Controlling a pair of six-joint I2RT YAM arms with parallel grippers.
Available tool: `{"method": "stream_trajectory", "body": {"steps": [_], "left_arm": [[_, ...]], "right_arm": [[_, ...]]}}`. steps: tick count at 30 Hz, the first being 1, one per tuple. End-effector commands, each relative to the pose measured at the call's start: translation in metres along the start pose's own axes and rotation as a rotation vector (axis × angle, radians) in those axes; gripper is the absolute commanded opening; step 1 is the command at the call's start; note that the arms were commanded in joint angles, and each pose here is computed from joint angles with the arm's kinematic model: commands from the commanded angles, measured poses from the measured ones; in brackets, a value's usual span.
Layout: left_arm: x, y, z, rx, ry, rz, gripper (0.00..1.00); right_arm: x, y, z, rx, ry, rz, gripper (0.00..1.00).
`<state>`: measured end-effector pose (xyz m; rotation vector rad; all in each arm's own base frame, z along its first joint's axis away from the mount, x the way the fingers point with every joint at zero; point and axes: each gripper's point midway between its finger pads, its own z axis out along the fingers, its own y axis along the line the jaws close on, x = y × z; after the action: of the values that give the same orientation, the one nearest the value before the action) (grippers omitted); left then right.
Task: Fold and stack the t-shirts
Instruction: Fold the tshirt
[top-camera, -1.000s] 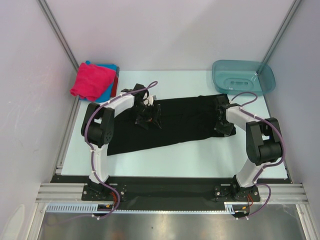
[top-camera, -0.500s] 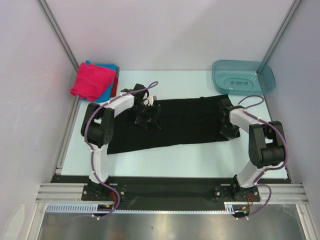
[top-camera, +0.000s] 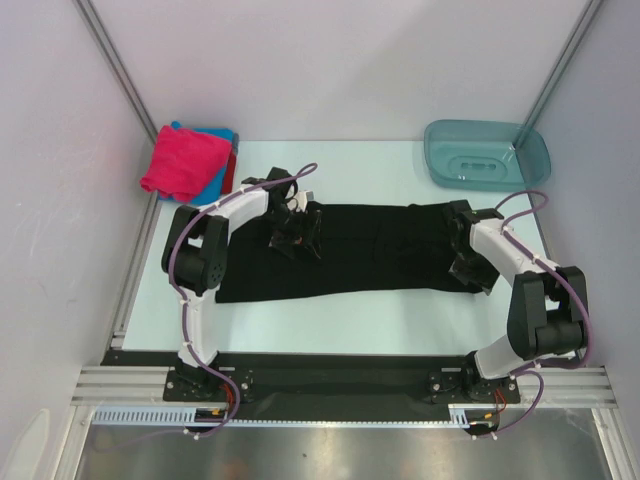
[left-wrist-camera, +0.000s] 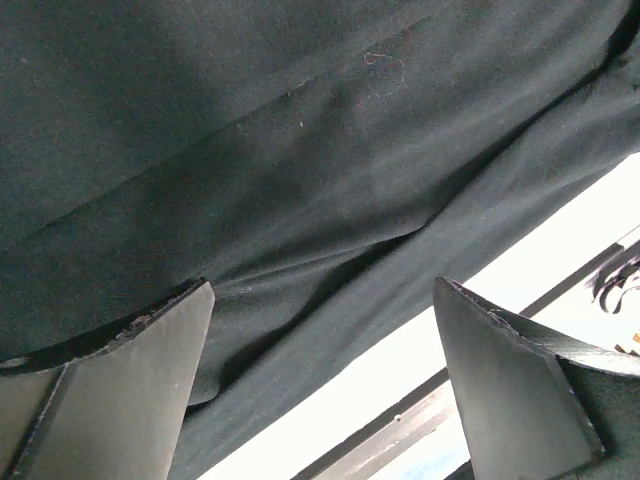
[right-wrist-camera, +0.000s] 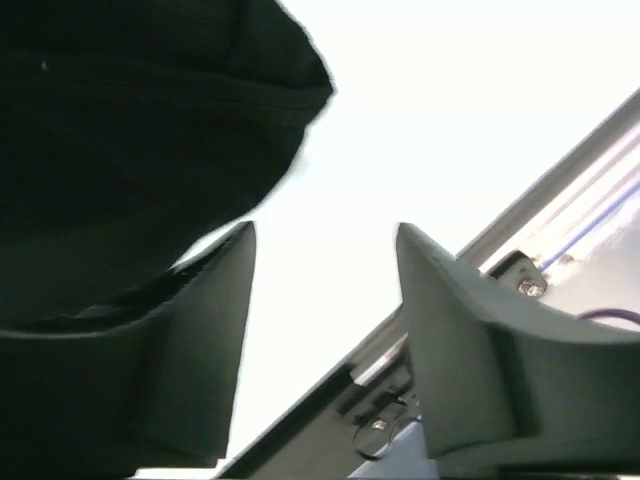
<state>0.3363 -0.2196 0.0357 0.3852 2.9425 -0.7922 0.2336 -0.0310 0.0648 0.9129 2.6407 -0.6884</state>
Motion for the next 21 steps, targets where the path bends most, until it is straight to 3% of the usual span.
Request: {"method": "stream_trajectory", "body": {"steps": [1,7,13,21], "left_arm": [[-0.004,0.008,-0.010,-0.054,-0.018,0.049,1.00],[-0.009,0.003,-0.018,-0.048,-0.042,0.056,1.00],[-0.013,0.000,-0.022,-0.046,-0.053,0.057,1.00],[-0.013,0.001,-0.024,-0.060,-0.055,0.059,1.00]], "right_arm": [[-0.027,-0.006,-0.033,-0.043,-0.081,0.073,0.66],[-0.076,0.037,-0.064,-0.274,-0.181,0.133,0.68],[-0.081,0.098,-0.030,-0.426,-0.078,0.090,0.57],[-0.097,0.154,-0.012,-0.645,-0.068,0.127,0.54]]}}
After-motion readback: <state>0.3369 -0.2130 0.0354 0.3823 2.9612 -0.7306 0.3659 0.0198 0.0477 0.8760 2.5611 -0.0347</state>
